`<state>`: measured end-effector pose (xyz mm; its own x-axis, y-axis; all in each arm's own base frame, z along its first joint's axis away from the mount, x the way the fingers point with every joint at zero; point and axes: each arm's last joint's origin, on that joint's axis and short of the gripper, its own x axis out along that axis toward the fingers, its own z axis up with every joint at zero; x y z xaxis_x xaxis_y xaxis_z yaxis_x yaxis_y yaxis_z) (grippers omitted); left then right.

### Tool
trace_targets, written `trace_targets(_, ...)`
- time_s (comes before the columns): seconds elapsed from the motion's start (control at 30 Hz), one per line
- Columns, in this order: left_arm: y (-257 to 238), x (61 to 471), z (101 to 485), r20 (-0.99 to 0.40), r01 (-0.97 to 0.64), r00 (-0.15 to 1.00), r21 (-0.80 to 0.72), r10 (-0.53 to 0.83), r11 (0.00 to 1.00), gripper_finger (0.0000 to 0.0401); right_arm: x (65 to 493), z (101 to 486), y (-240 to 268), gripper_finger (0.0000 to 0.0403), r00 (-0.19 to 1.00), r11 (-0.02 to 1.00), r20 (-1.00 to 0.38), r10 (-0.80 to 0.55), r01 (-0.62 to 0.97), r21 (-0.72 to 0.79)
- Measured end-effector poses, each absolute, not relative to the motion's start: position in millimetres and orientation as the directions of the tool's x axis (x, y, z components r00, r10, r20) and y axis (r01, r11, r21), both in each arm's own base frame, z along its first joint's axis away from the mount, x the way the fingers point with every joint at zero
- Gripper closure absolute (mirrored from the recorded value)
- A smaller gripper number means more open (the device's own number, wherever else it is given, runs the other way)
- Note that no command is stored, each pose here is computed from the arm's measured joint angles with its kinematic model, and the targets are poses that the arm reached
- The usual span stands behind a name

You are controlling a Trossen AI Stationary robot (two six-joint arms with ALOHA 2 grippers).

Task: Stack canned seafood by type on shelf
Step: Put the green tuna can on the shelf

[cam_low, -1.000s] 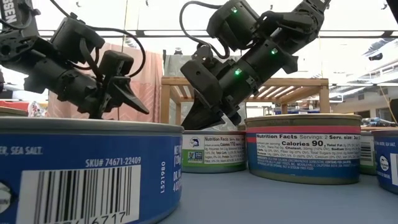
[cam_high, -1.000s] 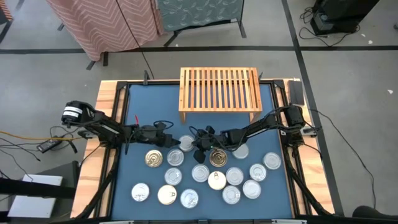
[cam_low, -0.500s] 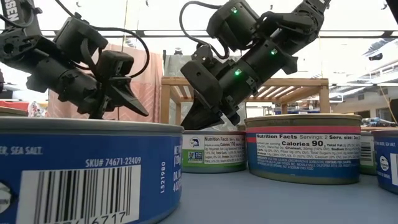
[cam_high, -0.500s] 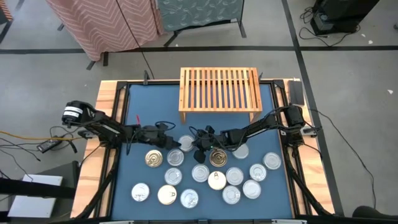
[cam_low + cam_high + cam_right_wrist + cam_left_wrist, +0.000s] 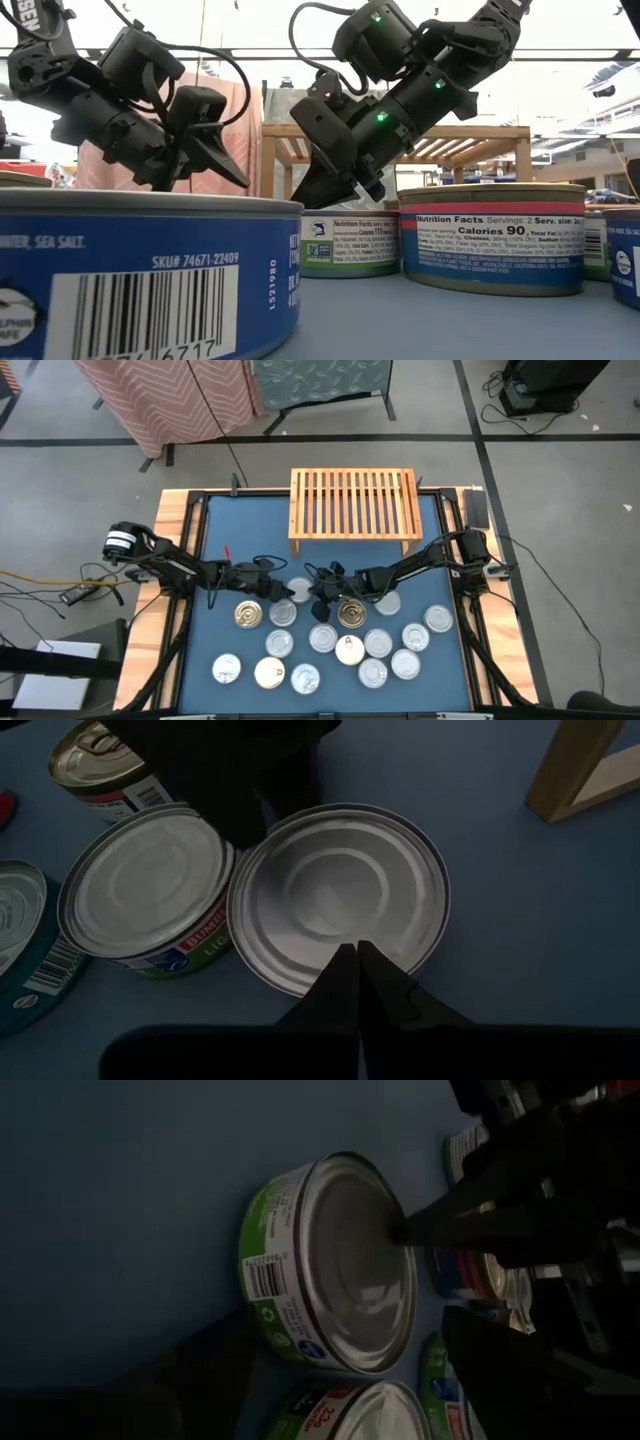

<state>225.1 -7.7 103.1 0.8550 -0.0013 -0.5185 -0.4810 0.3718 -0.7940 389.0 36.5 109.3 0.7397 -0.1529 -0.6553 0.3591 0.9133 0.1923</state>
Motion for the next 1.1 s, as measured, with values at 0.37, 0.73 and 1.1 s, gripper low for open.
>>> trace_targets(0.37, -8, 228, 107, -0.467, -0.441, 0.884, -0.839, -0.007, 0.318, 0.0077, 381, 102, 37, 0.0403, 0.75, 0.903, -0.642, -0.158, 0.372, 0.213)
trace_targets(0.73, -8, 228, 107, -0.481, -0.453, 0.876, -0.84, -0.024, 0.298, 0.0077, 378, 99, 36, 0.0403, 0.756, 0.903, -0.636, -0.155, 0.369, 0.219)
trace_targets(1.1, -7, 230, 105, -0.525, -0.502, 0.851, -0.822, -0.018, 0.268, 0.0077, 378, 100, 36, 0.0403, 0.757, 0.916, -0.636, -0.153, 0.351, 0.197)
